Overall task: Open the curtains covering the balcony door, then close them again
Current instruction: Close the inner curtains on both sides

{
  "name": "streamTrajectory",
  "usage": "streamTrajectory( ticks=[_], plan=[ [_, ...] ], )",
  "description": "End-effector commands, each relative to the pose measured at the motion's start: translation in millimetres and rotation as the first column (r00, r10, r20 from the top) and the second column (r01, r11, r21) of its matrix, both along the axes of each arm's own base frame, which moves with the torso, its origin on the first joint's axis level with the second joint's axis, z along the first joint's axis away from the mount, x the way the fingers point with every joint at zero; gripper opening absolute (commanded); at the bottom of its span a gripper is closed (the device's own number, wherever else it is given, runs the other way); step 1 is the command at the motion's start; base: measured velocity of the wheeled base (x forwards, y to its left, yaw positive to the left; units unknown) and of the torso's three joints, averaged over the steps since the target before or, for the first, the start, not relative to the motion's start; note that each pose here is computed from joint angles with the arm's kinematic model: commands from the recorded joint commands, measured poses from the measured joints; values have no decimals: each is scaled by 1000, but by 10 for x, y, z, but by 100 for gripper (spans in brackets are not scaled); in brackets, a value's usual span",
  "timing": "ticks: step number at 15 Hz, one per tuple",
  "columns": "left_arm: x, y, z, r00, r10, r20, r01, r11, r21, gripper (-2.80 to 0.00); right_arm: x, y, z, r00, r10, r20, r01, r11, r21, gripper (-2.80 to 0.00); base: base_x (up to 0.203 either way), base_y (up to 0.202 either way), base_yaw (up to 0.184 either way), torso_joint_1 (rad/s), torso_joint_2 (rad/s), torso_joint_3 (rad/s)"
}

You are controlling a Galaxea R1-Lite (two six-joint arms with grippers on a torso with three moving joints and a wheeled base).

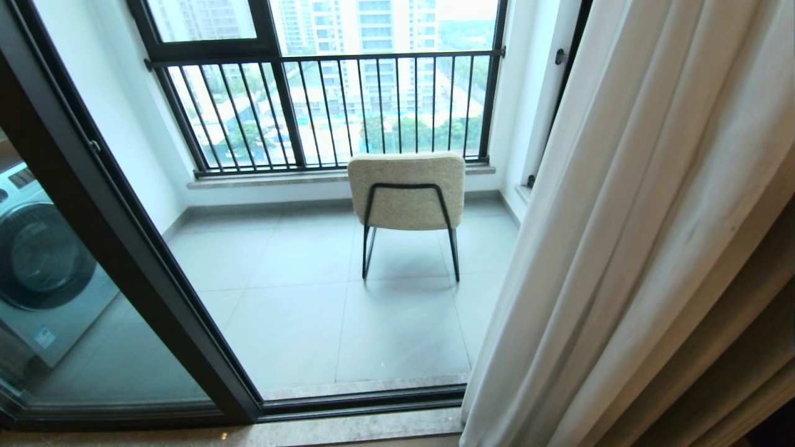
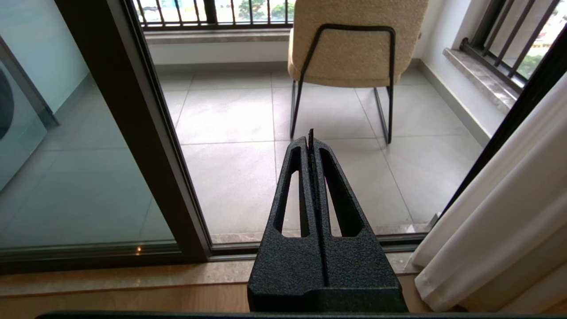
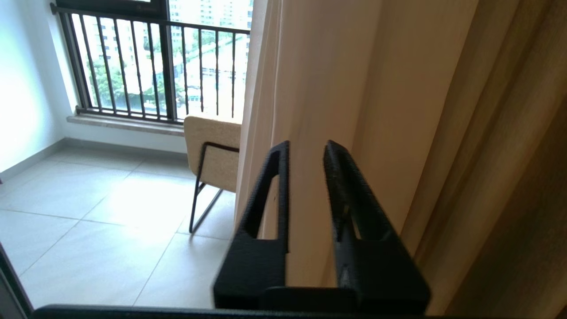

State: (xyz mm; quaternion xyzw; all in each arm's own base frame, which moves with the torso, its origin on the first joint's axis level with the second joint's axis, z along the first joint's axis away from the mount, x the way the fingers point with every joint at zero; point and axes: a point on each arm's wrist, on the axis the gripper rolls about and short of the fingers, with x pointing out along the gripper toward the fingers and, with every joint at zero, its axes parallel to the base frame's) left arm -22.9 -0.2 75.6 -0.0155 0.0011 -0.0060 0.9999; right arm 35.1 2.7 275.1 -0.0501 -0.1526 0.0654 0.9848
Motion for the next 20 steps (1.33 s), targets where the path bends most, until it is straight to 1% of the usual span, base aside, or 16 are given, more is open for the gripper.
streamTrajectory(
  ticks=[1, 3, 6, 8, 10, 13, 16, 18, 20],
  plan=[
    [0, 0, 0, 1000, 0, 0, 0, 1000, 0, -280, 198, -7, 122, 1000, 1, -28, -1, 1000, -2, 0, 0, 0, 0, 0, 0, 0],
    [0, 0, 0, 1000, 0, 0, 0, 1000, 0, -280, 265, -9, 192, 1000, 1, -21, -1, 1000, -4, 0, 0, 0, 0, 0, 0, 0],
    [0, 0, 0, 1000, 0, 0, 0, 1000, 0, -280, 380, -12, 312, 1000, 4, 21, -4, 1000, -2, 0, 0, 0, 0, 0, 0, 0],
    [0, 0, 0, 1000, 0, 0, 0, 1000, 0, -280, 465, -15, 383, 999, 12, 42, -13, 1000, 23, 0, 0, 0, 0, 0, 0, 0],
    [0, 0, 0, 1000, 0, 0, 0, 1000, -1, -280, 546, -17, 434, 999, 20, 43, -21, 999, 30, 0, 0, 0, 0, 0, 0, 0],
    [0, 0, 0, 1000, 0, 0, 0, 1000, -1, -280, 666, -12, 509, 997, 64, 37, -65, 998, 25, 0, 0, 0, 0, 0, 0, 0],
    [0, 0, 0, 1000, 0, 0, 0, 1000, -1, -280, 832, -1, 586, 989, 136, 66, -138, 990, 38, 0, 0, 0, 0, 0, 0, 0],
    [0, 0, 0, 1000, 0, 0, 0, 1000, 0, -280, 953, 0, 621, 984, 159, 77, -162, 986, 31, 0, 0, 0, 0, 0, 0, 0],
    [0, 0, 0, 1000, 0, 0, 0, 1000, -1, -280, 1056, -2, 659, 984, 164, 73, -166, 986, 29, 0, 0, 0, 0, 0, 0, 0]
  ],
)
